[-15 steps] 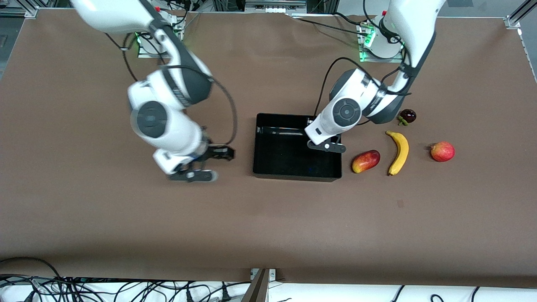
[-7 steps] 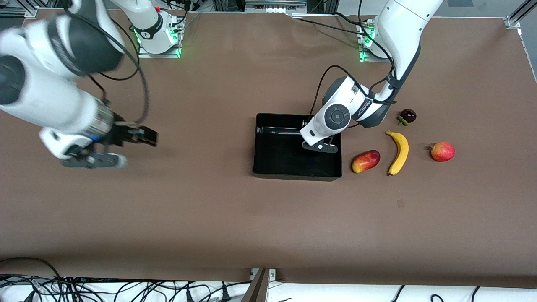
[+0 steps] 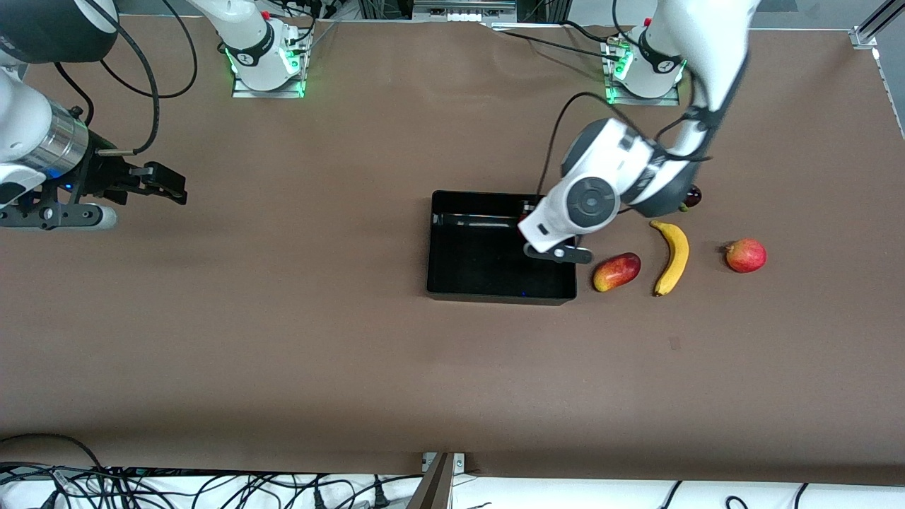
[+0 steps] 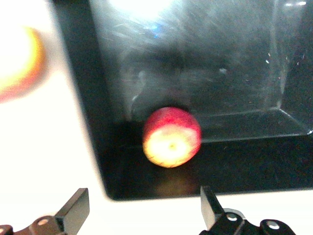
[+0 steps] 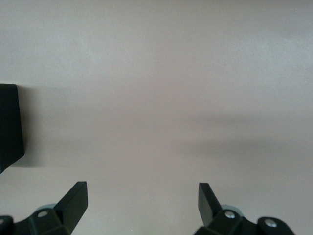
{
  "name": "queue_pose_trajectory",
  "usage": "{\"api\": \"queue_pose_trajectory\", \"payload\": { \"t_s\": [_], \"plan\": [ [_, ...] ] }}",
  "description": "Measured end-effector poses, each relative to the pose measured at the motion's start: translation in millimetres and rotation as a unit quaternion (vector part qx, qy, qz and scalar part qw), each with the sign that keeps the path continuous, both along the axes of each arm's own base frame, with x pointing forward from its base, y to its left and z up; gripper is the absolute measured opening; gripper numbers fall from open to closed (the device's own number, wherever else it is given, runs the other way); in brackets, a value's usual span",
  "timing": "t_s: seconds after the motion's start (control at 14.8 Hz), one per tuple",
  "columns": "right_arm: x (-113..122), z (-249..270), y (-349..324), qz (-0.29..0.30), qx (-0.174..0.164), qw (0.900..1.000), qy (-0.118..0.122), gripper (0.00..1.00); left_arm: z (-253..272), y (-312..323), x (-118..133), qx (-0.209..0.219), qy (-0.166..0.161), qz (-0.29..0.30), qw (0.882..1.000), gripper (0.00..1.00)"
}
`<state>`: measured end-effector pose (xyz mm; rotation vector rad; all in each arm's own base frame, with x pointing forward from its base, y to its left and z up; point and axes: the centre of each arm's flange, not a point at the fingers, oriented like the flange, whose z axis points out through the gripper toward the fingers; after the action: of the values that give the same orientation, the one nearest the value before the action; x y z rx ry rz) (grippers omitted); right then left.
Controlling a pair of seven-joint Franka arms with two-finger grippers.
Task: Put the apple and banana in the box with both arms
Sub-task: 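Lower the apple into the box with the left gripper while the right withdraws, then move the left gripper to the yellow banana and grasp its stem end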
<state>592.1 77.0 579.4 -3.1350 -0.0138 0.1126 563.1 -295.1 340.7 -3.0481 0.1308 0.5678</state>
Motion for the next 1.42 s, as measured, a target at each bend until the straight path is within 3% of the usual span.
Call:
{"api": "queue_pose_trajectory", "payload": {
  "t_s": [0.13,0.27,0.47,0.67,0.88,1.28,1.35,1.42],
  "plan": [
    [-0.4,-1.2,0.8,0.001,0.000,1.000,0.000,1.00,37.5,46.0,26.7,0.037,-0.018,-0.016,0.999,1.00],
    [-0.3,-1.6,1.0,0.001,0.000,1.000,-0.001,1.00,35.6,91.0,44.7,0.049,-0.018,-0.057,0.997,1.00],
    [-0.4,2.0,2.4,0.002,0.001,1.000,-0.005,1.00,-0.4,155.0,67.3,0.046,0.005,-0.121,0.992,1.00],
    [-1.0,8.4,3.9,0.004,0.002,1.000,-0.012,1.00,-60.5,217.0,84.6,0.009,-0.029,-0.160,0.987,1.00],
    [-1.5,9.4,4.0,0.004,0.002,1.000,-0.013,1.00,-121.0,263.6,75.5,-0.027,-0.067,-0.186,0.980,1.00],
    [0.1,10.1,-0.2,0.002,-0.008,1.000,-0.018,1.00,-168.4,267.8,37.0,-0.043,-0.028,-0.194,0.980,1.00],
    [0.2,10.1,-0.6,0.002,-0.009,1.000,-0.019,1.00,-172.1,267.8,33.0,-0.044,-0.023,-0.194,0.980,0.93],
    [0.2,10.2,-0.7,0.002,-0.010,1.000,-0.019,1.00,-173.8,267.6,31.1,-0.044,-0.020,-0.194,0.980,0.81]
  ]
}}
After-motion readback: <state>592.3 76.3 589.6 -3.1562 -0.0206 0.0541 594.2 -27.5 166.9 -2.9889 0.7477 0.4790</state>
